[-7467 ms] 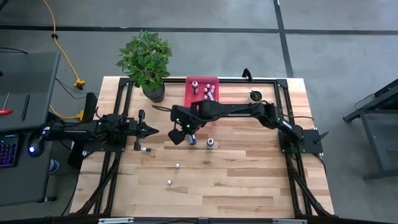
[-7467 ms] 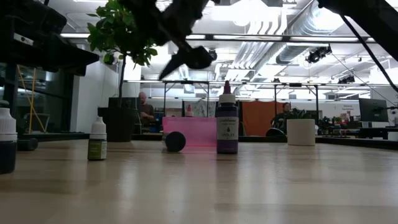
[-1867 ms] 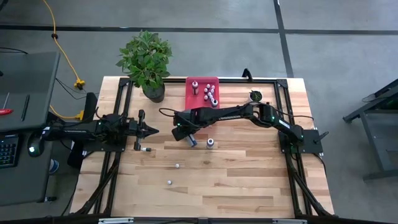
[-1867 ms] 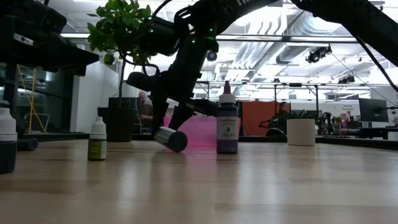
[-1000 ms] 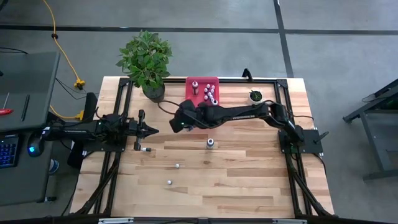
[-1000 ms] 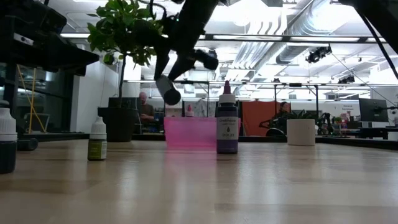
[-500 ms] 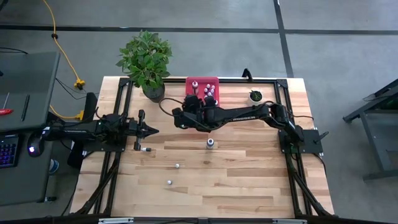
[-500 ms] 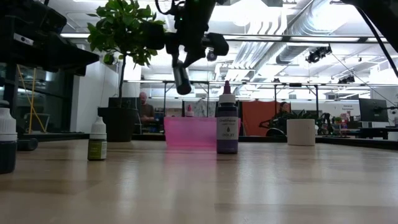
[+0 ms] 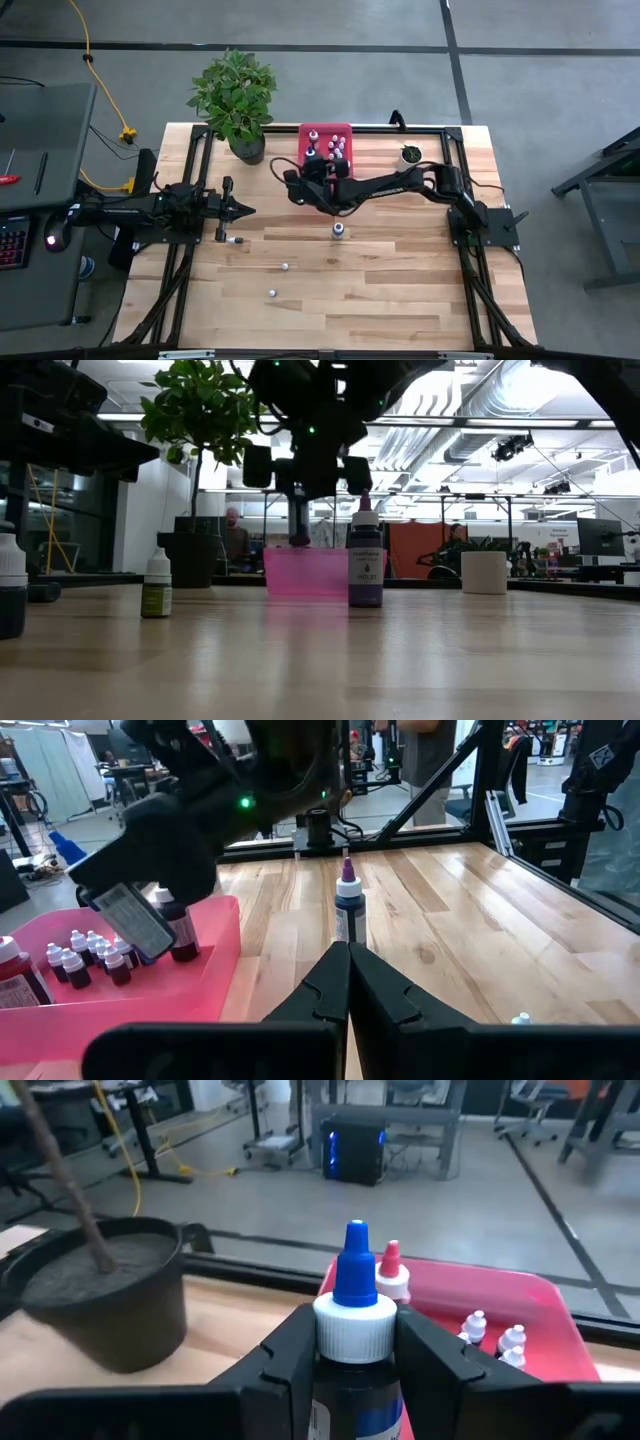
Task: Pick & Place food coloring
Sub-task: Put the blue food coloring bottle into the pink bin
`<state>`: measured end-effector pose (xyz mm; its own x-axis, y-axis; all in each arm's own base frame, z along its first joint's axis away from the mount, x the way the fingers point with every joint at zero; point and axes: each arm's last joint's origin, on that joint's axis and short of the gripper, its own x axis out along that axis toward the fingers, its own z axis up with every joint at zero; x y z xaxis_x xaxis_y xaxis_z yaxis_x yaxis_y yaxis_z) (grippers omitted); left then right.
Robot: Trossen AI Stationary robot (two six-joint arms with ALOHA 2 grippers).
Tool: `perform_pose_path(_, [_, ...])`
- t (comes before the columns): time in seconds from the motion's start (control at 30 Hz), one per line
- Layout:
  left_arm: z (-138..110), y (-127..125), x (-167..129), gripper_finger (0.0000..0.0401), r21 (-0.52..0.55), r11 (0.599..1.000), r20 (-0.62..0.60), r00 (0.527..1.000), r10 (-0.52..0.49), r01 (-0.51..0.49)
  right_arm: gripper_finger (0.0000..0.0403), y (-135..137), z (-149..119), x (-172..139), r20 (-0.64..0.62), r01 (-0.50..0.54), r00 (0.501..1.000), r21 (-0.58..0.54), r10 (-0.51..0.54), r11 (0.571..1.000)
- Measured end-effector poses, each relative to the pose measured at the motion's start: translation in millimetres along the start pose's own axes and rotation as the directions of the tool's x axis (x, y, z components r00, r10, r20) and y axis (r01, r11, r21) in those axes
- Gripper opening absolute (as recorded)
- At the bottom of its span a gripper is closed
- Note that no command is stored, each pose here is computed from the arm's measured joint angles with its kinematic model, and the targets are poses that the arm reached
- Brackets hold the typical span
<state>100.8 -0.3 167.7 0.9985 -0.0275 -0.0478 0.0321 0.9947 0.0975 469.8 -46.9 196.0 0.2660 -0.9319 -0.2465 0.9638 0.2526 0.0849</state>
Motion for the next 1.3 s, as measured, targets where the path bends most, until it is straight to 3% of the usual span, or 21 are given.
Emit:
perform_pose_path(0.23, [0.0,0.0,0.0,0.0,0.0,1.0,0.0,1.0,0.0,0.0,0.0106,-12.0,-2.4,20.7,0.036,0.07,0.997,0.021,-0.07,0.997])
perform_pose_path(0.7, [0.0,0.0,0.0,0.0,0.0,1.0,0.0,1.0,-0.001,0.001,0.0109,-20.7,-11.7,61.3,0.024,0.101,0.994,0.066,-0.103,0.993])
perform_pose_path(1.3, [0.0,0.0,0.0,0.0,0.0,1.0,0.0,1.0,0.0,0.0,0.011,-3.8,-17.0,86.9,0.003,0.073,0.997,-0.005,-0.073,0.997])
